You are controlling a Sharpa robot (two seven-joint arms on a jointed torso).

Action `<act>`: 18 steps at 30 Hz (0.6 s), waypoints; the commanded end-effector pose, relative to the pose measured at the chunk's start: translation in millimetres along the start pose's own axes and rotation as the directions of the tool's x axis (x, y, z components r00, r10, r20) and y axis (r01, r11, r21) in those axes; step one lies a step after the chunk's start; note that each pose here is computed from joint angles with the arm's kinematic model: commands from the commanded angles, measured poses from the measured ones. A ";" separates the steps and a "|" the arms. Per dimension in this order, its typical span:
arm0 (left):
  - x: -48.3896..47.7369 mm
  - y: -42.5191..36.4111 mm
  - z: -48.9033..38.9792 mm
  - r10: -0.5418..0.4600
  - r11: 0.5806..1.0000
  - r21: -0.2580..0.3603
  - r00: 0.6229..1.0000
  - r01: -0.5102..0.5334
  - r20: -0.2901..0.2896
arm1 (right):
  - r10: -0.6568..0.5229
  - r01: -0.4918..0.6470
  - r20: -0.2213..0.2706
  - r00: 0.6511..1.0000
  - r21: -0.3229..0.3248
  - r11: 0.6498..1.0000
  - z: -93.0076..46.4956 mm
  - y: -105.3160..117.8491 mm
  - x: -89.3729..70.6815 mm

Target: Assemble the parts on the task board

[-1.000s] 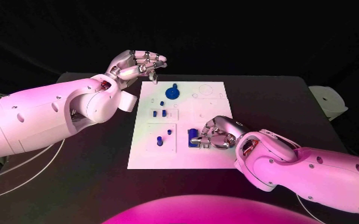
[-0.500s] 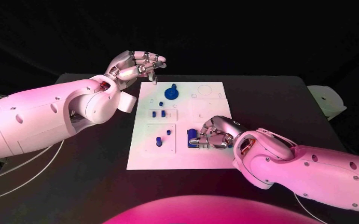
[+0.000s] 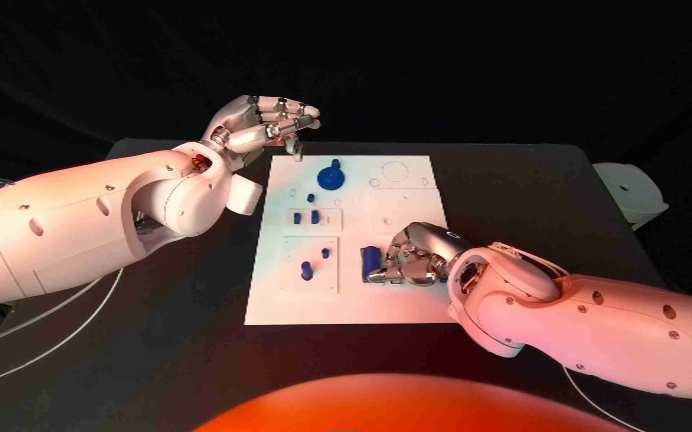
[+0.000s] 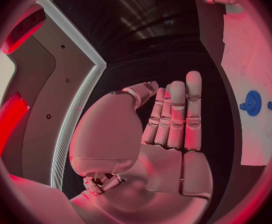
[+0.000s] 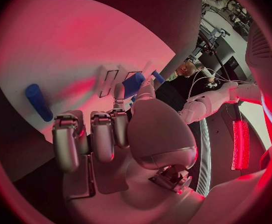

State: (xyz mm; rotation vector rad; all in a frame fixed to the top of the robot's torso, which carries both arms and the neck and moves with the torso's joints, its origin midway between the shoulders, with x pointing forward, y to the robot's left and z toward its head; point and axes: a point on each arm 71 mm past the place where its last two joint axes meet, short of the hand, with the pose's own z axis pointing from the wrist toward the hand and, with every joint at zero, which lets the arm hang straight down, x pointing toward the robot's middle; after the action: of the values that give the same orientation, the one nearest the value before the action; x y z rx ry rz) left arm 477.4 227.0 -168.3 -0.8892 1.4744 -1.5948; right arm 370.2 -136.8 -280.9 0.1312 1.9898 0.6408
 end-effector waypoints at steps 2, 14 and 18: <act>1.7 -0.7 0.1 -0.013 1.000 0.004 1.000 0.013 -0.015 | -0.033 0.033 -0.013 0.999 0.001 0.999 -1.6 -1.7 0.2; 0.4 -0.7 -0.8 -0.012 1.000 0.002 1.000 0.012 -0.013 | -0.032 0.032 0.017 0.999 0.001 0.999 -6.5 -5.2 -4.1; 0.3 -0.7 -0.8 -0.012 1.000 0.002 1.000 0.012 -0.013 | -0.027 0.027 0.021 0.999 -0.010 1.000 -6.7 -2.1 -3.7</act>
State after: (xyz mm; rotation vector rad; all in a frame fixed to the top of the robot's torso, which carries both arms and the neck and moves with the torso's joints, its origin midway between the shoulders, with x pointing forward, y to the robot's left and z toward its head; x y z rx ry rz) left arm 477.1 229.0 -168.5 -0.8924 1.4760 -1.5909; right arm 367.3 -144.7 -278.4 0.1201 1.9834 0.6233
